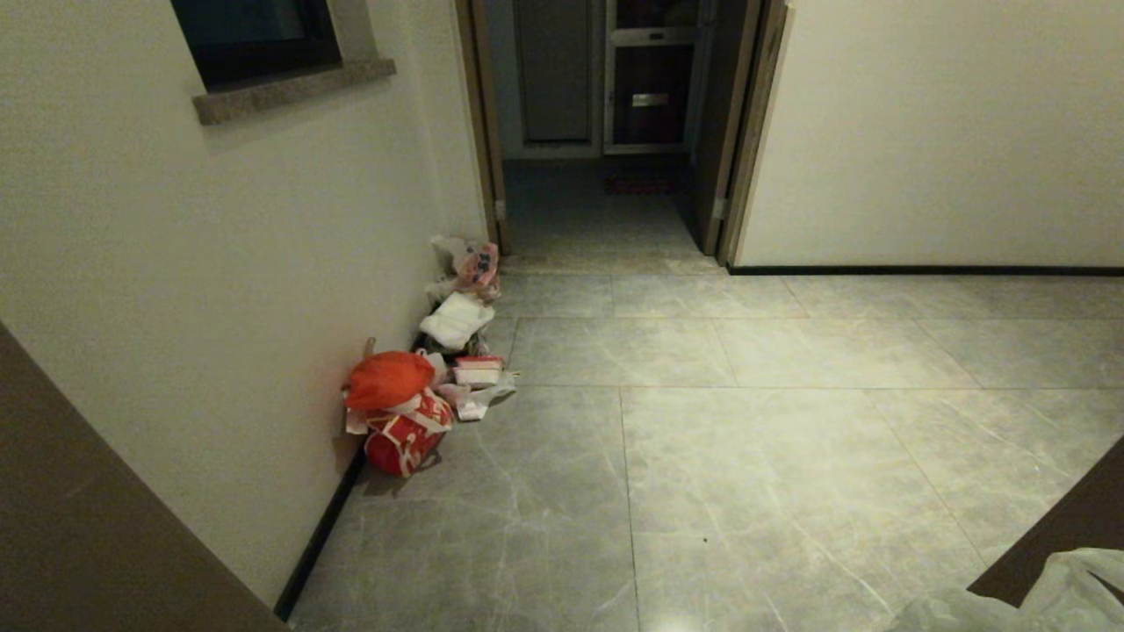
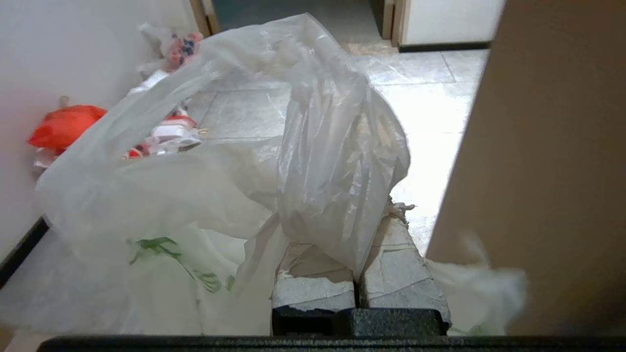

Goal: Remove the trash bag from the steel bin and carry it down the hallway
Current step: Put the trash bag at the door

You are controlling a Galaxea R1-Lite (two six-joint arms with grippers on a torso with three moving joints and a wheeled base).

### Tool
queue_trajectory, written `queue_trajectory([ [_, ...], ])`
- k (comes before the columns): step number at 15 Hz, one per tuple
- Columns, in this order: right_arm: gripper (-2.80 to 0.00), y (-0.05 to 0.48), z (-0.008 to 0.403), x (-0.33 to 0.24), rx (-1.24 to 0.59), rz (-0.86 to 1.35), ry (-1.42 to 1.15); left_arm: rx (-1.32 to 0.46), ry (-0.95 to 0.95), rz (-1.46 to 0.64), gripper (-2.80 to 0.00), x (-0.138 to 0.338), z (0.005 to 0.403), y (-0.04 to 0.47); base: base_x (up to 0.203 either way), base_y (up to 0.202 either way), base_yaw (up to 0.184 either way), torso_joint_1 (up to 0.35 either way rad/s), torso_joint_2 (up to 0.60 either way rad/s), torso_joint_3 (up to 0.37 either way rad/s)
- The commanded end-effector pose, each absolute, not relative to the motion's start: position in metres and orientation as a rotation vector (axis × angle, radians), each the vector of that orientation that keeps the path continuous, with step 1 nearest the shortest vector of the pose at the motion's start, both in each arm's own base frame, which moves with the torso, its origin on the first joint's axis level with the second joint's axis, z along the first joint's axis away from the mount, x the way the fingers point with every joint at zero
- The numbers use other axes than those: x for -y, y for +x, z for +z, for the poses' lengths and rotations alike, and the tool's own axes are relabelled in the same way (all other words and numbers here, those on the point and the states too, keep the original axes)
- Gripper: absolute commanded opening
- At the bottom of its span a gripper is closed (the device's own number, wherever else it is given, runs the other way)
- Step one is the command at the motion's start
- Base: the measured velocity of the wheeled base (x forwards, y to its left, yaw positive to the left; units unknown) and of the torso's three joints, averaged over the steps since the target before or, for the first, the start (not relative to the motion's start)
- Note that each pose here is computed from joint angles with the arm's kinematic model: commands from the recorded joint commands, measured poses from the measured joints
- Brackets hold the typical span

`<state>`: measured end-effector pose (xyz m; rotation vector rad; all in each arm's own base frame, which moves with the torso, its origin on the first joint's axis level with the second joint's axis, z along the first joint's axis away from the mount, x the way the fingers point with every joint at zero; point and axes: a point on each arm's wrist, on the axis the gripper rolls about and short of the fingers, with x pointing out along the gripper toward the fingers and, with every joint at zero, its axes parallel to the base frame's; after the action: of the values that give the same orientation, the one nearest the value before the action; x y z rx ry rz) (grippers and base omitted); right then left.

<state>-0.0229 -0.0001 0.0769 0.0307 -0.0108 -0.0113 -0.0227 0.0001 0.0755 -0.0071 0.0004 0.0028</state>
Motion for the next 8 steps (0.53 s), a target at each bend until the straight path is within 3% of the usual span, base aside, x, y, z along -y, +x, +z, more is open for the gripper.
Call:
queue_trajectory([
  [1, -2.80, -0.0228, 0.0769, 0.0001, 0.009, -0.012, 0.031, 0.000, -0.008, 0.003, -2.80, -0.0001, 0.0757, -0.0227, 0.193, 0.000, -0.001, 0.005, 0.00, -0.001],
  [8, -2.80, -0.0228, 0.0769, 0.0001, 0.009, -0.012, 0.031, 0.000, -0.006, 0.003, -2.80, -0.0001, 0.0757, -0.0227, 0.193, 0.000, 0.001, 0.003, 0.00, 0.003],
])
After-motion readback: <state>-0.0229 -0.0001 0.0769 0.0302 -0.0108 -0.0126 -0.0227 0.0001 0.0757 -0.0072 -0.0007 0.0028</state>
